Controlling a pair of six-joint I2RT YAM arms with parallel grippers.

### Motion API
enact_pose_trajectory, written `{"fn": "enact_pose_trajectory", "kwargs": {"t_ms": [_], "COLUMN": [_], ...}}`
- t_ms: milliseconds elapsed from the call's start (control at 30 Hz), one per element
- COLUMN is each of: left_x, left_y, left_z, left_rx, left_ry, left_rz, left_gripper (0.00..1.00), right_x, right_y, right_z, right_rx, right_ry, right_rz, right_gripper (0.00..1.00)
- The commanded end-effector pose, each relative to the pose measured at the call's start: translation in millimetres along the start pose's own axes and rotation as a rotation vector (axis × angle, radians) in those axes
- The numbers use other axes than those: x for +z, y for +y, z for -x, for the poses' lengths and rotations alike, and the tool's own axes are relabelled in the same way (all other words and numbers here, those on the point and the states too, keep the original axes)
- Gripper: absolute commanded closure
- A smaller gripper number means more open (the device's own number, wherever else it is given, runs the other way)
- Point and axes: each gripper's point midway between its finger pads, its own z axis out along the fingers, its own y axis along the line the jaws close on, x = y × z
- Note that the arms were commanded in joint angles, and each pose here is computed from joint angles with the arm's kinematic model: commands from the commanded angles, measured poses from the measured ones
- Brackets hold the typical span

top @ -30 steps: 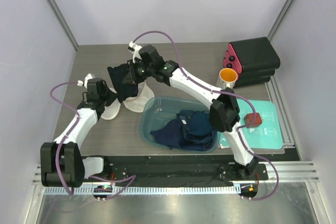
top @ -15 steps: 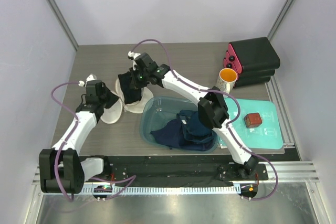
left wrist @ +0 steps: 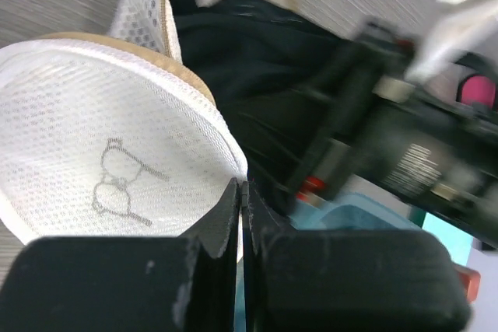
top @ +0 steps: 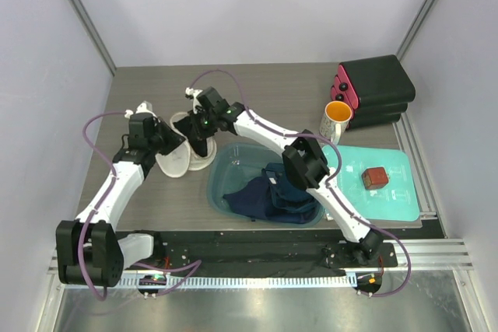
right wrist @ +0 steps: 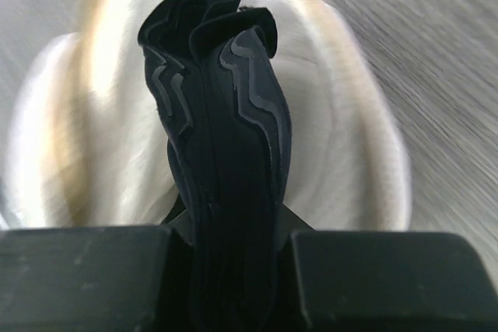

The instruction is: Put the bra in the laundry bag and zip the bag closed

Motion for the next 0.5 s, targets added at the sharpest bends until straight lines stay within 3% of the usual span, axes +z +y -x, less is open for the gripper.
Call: {"fn": "enact_pose_trajectory", "kwargs": {"t_ms": [0,133,267,467], "left_x": [-6.0,-4.5,-2.3,0.3], "left_y": [-25.4,-15.3,-14.6,-7.0], "left_z": [7.7,5.0,3.7,2.8], "left_rx": [0.047,0.059,0.056,0.056], "left_ry": [0.0,0.022,0.035,0.036], "left_rz": [-0.083,-0.03,-0.021,0.013], "left_gripper": [1.0,1.0,1.0,1.0], "right_x": [17.9,17.2,9.4,-19.8], "right_y": [4.4,-2.7,1.5,12.7], "right_z": [14.4,17.1,20.5,30.1], "right_rx": [0.018,0.042,0.031,0.025], "right_ry": [-0.062,-0.084,-0.088,-0.08], "right_rz": [0.055,0.059,0.075,0.064], "right_gripper": [0.98,0.92,0.61,0.41]}}
